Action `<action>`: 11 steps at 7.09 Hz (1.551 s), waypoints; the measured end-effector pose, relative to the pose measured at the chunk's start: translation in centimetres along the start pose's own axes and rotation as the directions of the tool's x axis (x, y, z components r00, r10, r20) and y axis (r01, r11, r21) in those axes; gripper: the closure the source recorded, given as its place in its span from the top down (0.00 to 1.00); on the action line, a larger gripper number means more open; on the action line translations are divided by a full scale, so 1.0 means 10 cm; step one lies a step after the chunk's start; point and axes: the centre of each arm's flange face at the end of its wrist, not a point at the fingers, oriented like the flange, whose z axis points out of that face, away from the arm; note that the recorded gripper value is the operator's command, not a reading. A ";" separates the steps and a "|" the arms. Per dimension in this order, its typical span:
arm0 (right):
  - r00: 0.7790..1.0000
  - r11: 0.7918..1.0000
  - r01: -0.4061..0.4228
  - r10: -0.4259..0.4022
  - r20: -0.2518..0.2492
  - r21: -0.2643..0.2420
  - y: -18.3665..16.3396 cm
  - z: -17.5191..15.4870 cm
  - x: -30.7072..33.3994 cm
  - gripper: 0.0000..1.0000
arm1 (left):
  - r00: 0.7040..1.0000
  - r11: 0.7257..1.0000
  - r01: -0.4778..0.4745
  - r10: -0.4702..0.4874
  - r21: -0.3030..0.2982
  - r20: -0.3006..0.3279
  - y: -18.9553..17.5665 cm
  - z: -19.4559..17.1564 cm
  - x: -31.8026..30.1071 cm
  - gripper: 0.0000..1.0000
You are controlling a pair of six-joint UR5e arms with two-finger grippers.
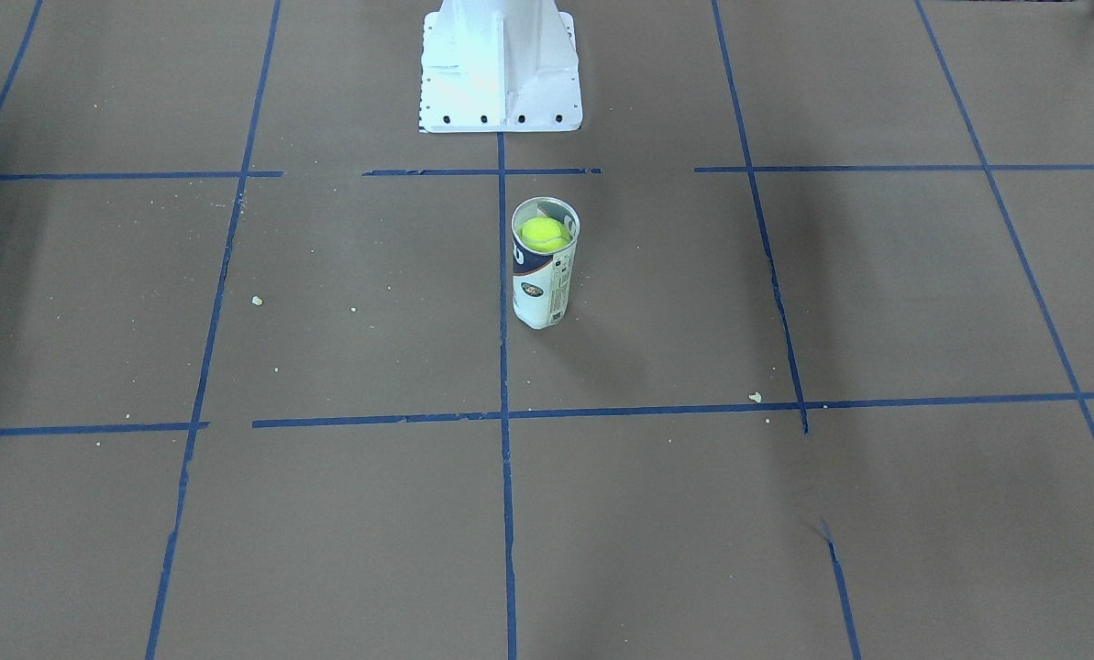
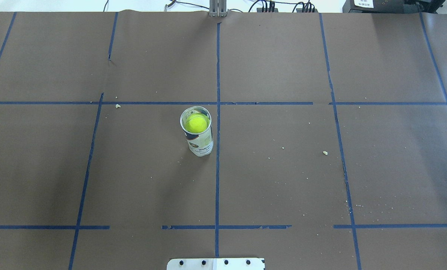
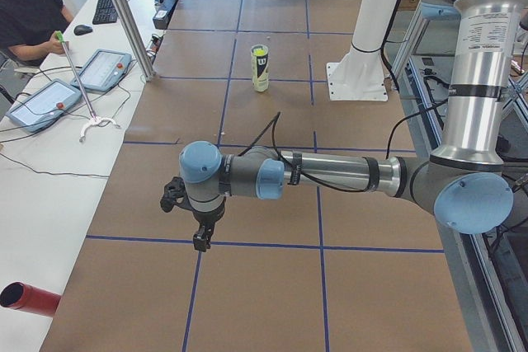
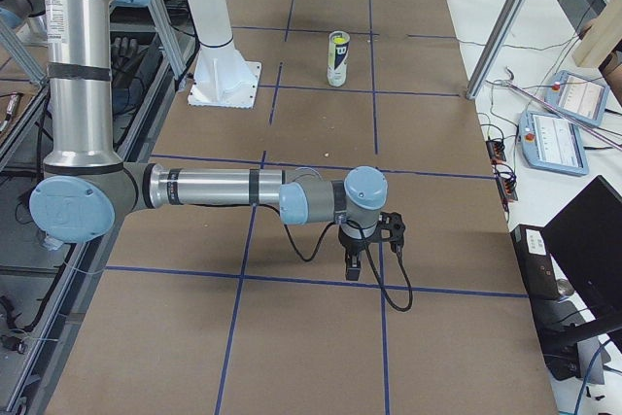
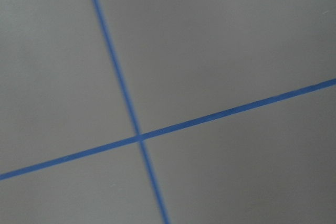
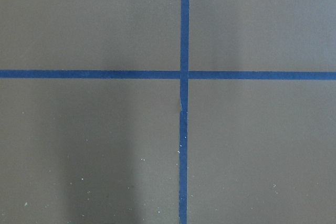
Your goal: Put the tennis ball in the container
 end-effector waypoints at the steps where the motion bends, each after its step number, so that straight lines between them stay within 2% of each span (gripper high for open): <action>1: 1.000 1.000 0.000 0.000 0.000 0.000 0.00 0.00 0.00 1.00 | 1.000 0.999 0.026 -0.026 -0.018 -0.001 0.13 0.12 -0.12 1.00; 4: 1.000 1.000 -0.001 0.001 0.000 0.001 0.00 0.00 0.00 1.00 | 0.998 0.997 0.061 -0.061 -0.048 -0.009 0.41 0.27 -0.23 1.00; 11: 1.000 1.000 -0.001 0.001 0.000 0.001 0.00 0.00 0.00 1.00 | 0.994 0.991 0.097 -0.101 -0.090 -0.039 0.42 0.15 -0.09 1.00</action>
